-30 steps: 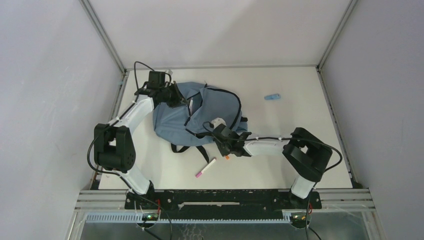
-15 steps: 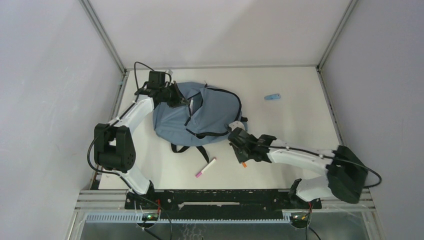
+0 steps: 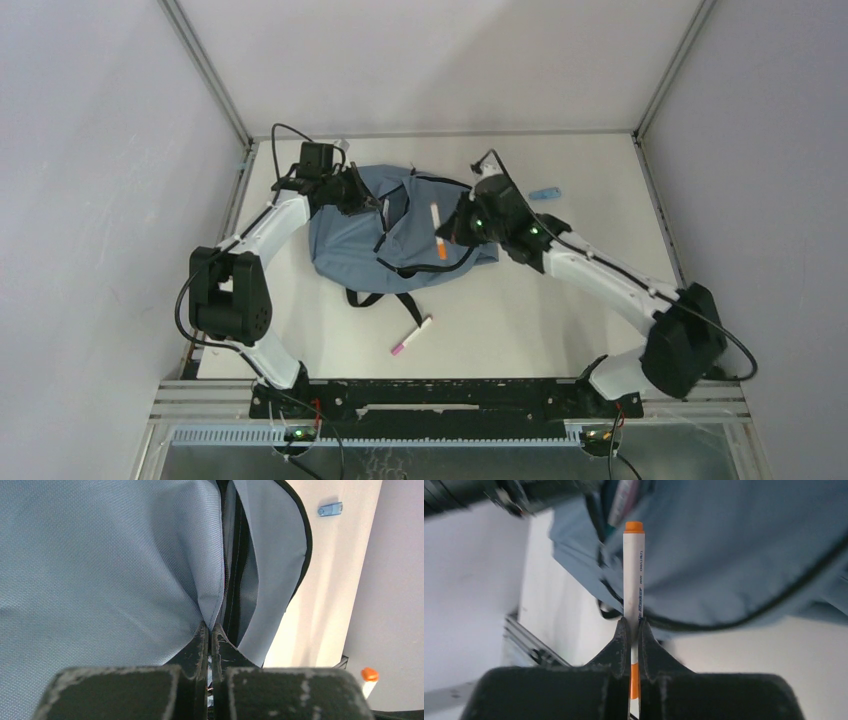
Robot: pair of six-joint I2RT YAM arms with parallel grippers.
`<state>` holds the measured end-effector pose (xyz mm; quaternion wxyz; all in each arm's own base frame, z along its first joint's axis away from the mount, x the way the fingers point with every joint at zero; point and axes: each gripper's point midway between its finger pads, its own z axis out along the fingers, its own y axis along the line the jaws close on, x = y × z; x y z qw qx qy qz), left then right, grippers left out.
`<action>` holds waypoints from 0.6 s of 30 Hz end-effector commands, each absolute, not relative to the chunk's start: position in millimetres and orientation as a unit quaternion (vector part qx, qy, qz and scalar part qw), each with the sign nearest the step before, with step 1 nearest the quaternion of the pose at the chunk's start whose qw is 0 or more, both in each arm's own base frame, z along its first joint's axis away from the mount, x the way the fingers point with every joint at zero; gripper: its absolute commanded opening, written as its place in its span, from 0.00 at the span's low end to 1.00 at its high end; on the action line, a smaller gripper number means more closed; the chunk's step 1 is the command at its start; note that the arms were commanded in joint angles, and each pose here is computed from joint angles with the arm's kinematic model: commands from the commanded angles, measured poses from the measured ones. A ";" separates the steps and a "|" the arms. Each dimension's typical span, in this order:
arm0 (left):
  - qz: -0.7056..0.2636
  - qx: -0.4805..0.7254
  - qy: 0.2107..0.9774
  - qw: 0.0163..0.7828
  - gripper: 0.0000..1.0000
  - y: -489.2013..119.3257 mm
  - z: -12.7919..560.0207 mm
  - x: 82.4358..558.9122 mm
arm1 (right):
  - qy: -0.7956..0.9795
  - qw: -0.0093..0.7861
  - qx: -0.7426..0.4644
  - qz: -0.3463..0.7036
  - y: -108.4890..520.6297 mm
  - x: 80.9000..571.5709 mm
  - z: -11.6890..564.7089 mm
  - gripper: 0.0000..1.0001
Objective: Pack the student bag
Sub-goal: Pick up the stationery from the center of the board, then place the stationery in the student bag.
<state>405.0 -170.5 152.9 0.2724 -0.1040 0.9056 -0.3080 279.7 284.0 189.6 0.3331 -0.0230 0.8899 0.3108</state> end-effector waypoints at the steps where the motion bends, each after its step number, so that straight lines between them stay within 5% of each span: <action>1: -0.346 -0.081 0.887 0.295 0.00 -183.8 180.0 402.5 | 0.856 0.325 0.046 0.400 332.5 318.8 228.2 0.00; 18: -0.349 -0.077 0.886 0.295 0.00 -183.9 180.9 398.1 | 0.884 0.220 0.166 0.377 402.0 411.3 151.8 0.00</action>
